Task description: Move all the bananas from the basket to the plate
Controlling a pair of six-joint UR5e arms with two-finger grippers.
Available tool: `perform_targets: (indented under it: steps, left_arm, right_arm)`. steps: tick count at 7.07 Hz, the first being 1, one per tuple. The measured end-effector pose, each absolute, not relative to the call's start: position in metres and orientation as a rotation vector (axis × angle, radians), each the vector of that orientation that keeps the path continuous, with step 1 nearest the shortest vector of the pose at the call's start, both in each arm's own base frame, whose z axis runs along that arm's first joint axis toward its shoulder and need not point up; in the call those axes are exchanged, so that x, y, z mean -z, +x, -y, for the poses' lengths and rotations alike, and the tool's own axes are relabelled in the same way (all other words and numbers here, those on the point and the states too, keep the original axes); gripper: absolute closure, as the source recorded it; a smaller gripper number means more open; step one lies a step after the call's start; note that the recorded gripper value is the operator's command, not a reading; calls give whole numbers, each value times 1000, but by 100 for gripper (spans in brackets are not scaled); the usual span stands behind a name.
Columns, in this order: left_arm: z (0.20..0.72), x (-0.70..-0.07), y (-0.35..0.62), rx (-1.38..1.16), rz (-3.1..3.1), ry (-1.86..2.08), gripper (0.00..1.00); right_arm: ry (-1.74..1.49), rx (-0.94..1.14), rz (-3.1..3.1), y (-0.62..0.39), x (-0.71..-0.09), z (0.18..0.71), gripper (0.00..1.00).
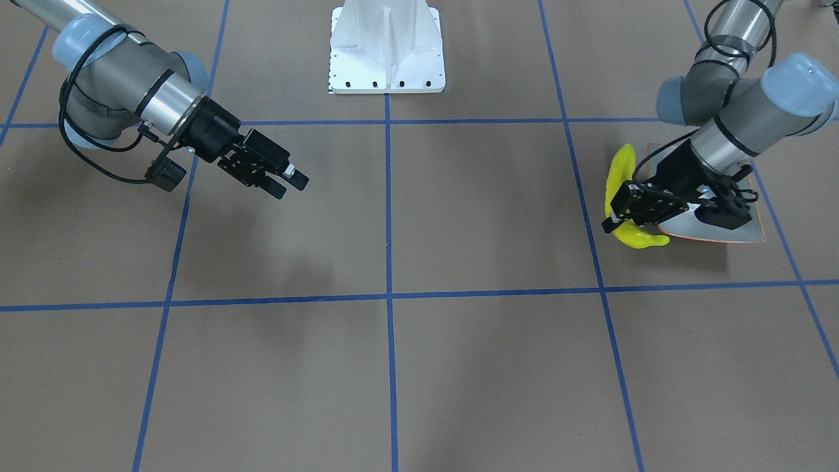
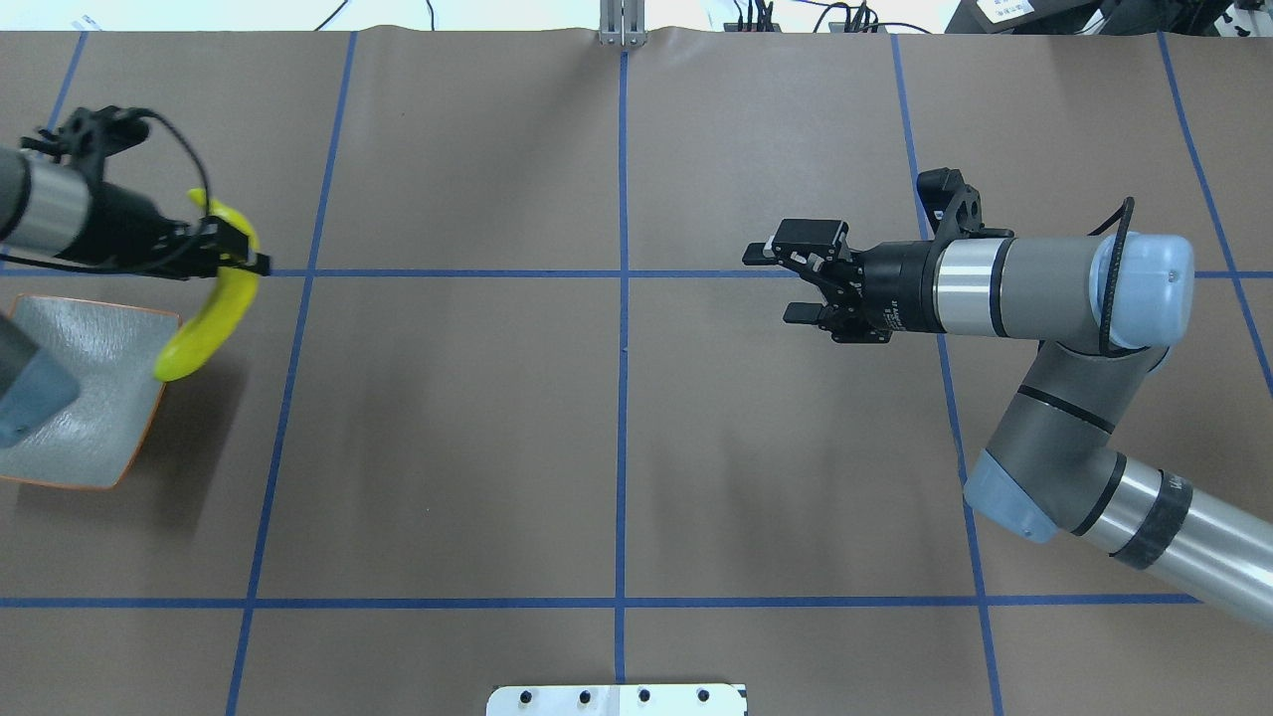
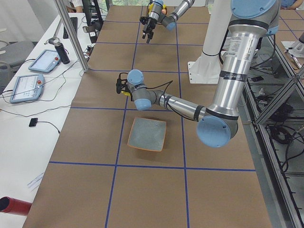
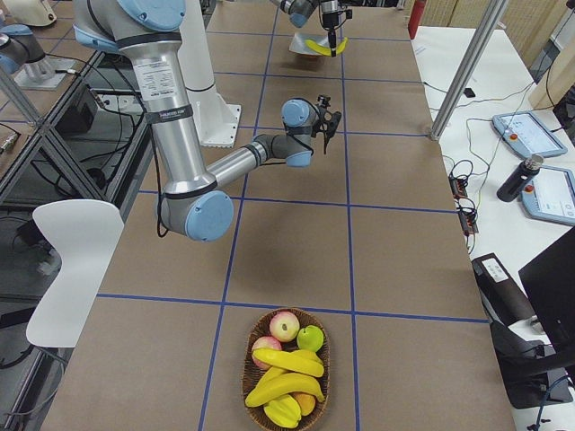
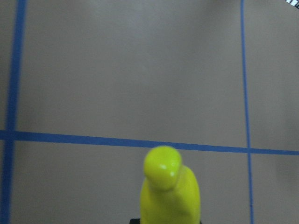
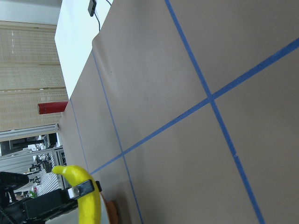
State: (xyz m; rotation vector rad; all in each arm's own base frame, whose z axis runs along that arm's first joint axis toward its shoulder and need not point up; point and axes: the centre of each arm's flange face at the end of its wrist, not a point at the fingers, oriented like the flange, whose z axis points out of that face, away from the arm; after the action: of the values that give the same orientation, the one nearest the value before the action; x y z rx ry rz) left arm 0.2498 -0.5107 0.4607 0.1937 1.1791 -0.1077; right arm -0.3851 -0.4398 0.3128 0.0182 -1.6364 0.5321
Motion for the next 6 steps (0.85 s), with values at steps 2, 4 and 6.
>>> perform_targets:
  steps: [2, 4, 6]
  left_arm:
    - [493, -537, 199, 65, -1019, 236, 100]
    - [472, -588, 177, 69, -885, 255, 100]
    - [464, -609, 174, 60, -839, 242, 100]
  right_arm:
    - [27, -560, 1605, -391, -330, 446, 0]
    - [25, -573, 1588, -395, -340, 449, 0]
    - [21, -578, 1587, -396, -341, 449, 0]
